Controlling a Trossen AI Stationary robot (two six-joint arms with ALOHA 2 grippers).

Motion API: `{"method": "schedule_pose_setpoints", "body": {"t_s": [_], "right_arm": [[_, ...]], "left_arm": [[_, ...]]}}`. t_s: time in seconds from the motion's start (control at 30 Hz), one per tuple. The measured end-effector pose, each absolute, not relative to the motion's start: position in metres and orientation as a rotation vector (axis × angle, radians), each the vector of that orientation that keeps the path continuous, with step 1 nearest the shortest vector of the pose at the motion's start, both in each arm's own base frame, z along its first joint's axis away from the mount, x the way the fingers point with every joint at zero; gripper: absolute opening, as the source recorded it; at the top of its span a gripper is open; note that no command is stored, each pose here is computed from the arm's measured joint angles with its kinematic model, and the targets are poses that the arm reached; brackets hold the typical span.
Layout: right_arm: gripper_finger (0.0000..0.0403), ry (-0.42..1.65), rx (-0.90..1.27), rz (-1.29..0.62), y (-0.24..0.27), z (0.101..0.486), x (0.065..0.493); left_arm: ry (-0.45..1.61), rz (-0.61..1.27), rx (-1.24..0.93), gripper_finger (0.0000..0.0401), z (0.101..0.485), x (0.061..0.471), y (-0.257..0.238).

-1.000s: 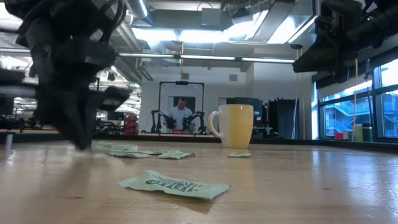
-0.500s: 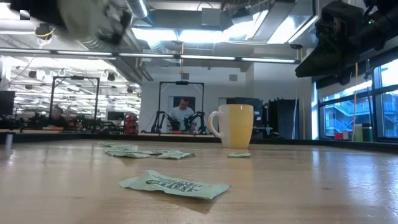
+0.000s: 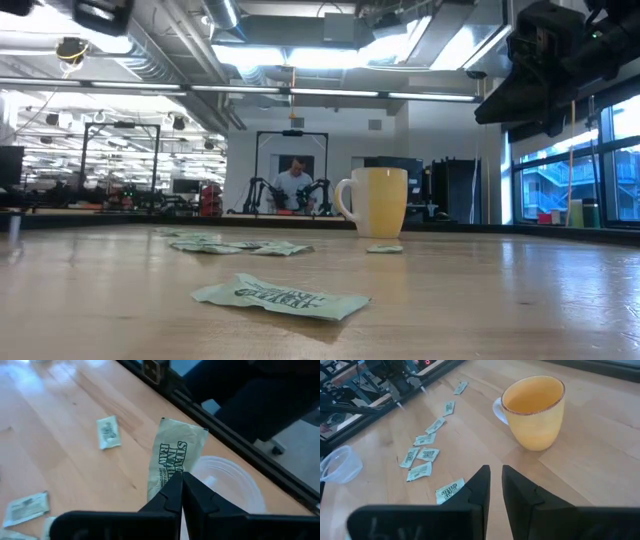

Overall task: Pick and place items into bin
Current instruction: Put the stevia packet into the left transparent bin

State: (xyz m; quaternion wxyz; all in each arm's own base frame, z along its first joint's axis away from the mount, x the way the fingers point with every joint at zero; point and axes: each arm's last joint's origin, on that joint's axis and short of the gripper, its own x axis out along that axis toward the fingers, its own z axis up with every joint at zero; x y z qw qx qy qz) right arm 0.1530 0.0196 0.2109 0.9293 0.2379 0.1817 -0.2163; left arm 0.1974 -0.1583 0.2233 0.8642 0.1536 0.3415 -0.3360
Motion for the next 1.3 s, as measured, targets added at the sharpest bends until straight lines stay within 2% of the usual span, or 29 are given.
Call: {"method": "schedule_pose_setpoints", "body": {"t_s": [0.43,0.9,1.13,1.3], "right_arm": [[0.0053,0.407,0.485,-0.437,0.020,0.208,0.152],[0.0053,0.404,0.487,-0.438,0.020,0.208,0.152],[0.0053,0.405,0.487,-0.438,0.020,0.208,0.152],[0.0053,0.406,0.485,-0.438,0.020,0.208,0.152]], "left_arm": [[0.774,-0.650,0.266,0.0002,0.218,0.189,-0.169],[1.015,-0.698,0.315,0.0003,0.166,0.200,-0.182],[1.027,-0.714,0.305,0.0003,0.164,0.200,-0.183],[1.039,-0.674,0.263,0.0021,0.164,0.201,-0.183]]}}
